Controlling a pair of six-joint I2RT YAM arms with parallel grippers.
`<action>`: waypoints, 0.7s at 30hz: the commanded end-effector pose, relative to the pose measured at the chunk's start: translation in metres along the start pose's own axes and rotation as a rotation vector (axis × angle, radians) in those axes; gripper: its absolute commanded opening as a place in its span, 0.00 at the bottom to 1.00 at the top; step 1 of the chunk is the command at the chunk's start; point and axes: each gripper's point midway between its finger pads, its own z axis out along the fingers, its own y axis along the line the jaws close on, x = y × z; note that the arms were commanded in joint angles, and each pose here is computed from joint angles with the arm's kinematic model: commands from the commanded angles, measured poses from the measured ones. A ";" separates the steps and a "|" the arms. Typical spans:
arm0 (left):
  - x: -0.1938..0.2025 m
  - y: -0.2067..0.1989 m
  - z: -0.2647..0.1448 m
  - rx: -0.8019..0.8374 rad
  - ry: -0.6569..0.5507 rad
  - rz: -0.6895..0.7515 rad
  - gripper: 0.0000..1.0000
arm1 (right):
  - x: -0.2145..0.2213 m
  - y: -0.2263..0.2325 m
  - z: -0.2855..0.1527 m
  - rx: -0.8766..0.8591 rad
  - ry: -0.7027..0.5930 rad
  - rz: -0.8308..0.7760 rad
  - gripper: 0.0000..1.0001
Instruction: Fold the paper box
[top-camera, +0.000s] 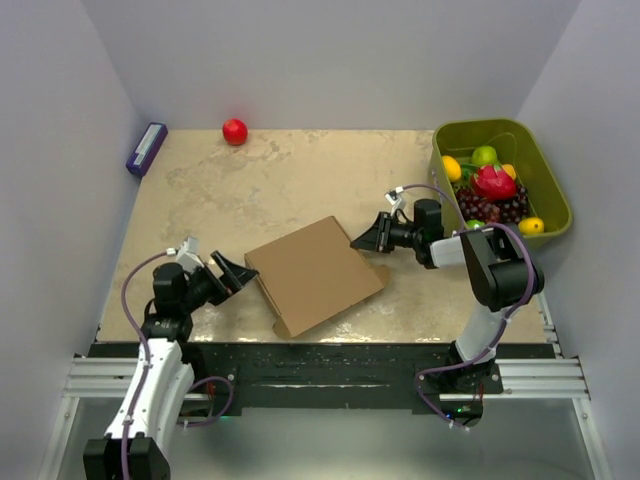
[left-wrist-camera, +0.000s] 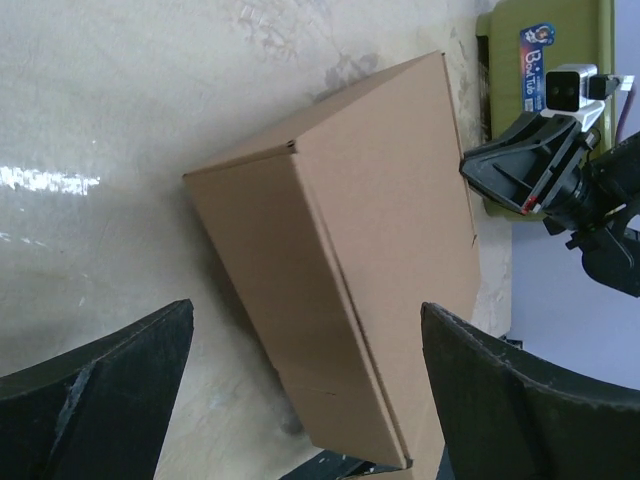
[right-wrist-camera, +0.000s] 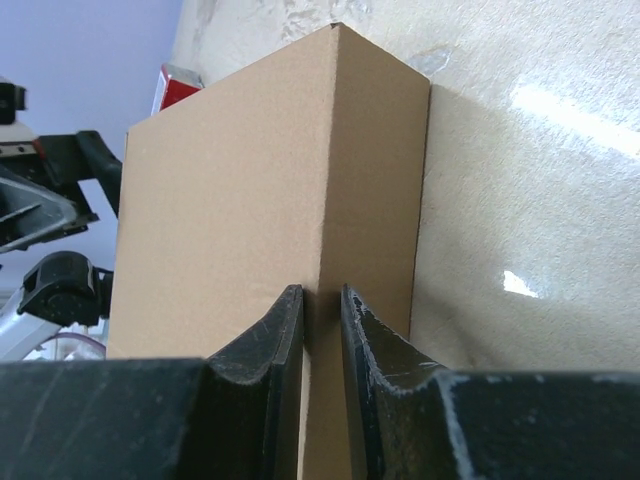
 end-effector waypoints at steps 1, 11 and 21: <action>-0.007 -0.017 0.004 0.114 -0.032 -0.010 1.00 | 0.037 -0.050 -0.008 0.183 0.048 0.116 0.00; 0.023 -0.014 0.016 0.229 -0.006 -0.077 0.99 | 0.035 -0.049 -0.008 0.175 0.037 0.125 0.00; 0.040 -0.030 0.030 0.266 0.069 -0.087 0.99 | 0.035 -0.049 -0.009 0.178 0.027 0.126 0.00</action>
